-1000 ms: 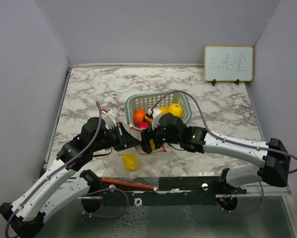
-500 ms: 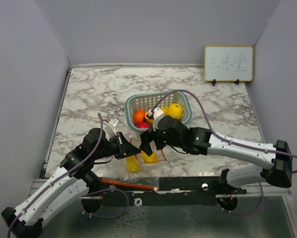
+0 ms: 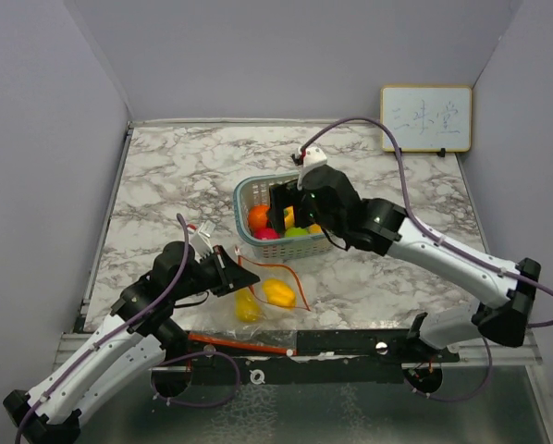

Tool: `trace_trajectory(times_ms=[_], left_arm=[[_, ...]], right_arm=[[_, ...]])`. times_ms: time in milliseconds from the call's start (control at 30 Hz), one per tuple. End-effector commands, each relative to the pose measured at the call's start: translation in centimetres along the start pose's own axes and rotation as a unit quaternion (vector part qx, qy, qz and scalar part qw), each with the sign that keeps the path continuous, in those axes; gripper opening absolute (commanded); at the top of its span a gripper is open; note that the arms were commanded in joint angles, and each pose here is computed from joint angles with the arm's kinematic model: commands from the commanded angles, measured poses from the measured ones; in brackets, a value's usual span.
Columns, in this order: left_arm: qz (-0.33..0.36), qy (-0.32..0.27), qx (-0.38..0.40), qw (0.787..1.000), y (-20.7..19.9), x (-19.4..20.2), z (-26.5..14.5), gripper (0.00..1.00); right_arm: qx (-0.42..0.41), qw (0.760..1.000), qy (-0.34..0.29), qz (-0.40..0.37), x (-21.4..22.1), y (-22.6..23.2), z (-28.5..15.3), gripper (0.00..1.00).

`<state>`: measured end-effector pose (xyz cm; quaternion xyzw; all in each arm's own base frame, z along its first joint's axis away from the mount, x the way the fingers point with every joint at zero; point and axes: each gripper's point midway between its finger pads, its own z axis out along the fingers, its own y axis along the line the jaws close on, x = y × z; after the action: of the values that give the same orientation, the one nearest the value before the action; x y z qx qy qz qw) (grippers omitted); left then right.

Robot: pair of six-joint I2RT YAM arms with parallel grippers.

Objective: Place the food in the zip-top bag and seal the zipper
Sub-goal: Place the fake vegetable in the zipper food storage bag, then pick up the fake fruit from the bin.

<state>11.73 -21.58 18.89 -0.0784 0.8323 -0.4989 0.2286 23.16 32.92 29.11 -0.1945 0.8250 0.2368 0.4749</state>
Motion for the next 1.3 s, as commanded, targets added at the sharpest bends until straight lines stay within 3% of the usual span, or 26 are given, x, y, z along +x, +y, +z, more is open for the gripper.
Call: trace_trajectory(times_ms=[0, 300, 467, 700, 1000, 1267], left_arm=[[0.004, -0.014, 0.023, 1.0, -1.2, -0.6, -0.1, 0.0], [0.026, -0.002, 0.011, 1.0, -0.4, -0.4, 0.4, 0.0], [0.031, 0.006, 0.001, 1.0, 0.3, -0.1, 0.9, 0.0], [0.028, 0.014, -0.003, 1.0, 1.0, 0.2, 1.4, 0.0], [0.022, 0.015, 0.002, 1.0, 1.1, 0.4, 1.6, 0.0], [0.019, 0.026, 0.006, 0.999, 1.4, 0.8, 2.1, 0.0]], right_arm=[[0.134, 0.989, 0.054, -0.016, 1.8, -7.5, 4.1, 1.0], [0.234, 0.966, 0.108, -0.034, 5.0, -14.6, 10.0, 1.0], [0.293, 0.943, 0.147, -0.059, 7.8, -17.1, 11.0, 1.0], [0.353, 0.912, 0.194, -0.074, 10.3, -19.1, 9.4, 1.0], [0.338, 0.925, 0.161, -0.07, 7.3, -17.8, 7.1, 1.0], [0.355, 0.901, 0.238, -0.072, 12.3, -18.9, 4.9, 1.0]])
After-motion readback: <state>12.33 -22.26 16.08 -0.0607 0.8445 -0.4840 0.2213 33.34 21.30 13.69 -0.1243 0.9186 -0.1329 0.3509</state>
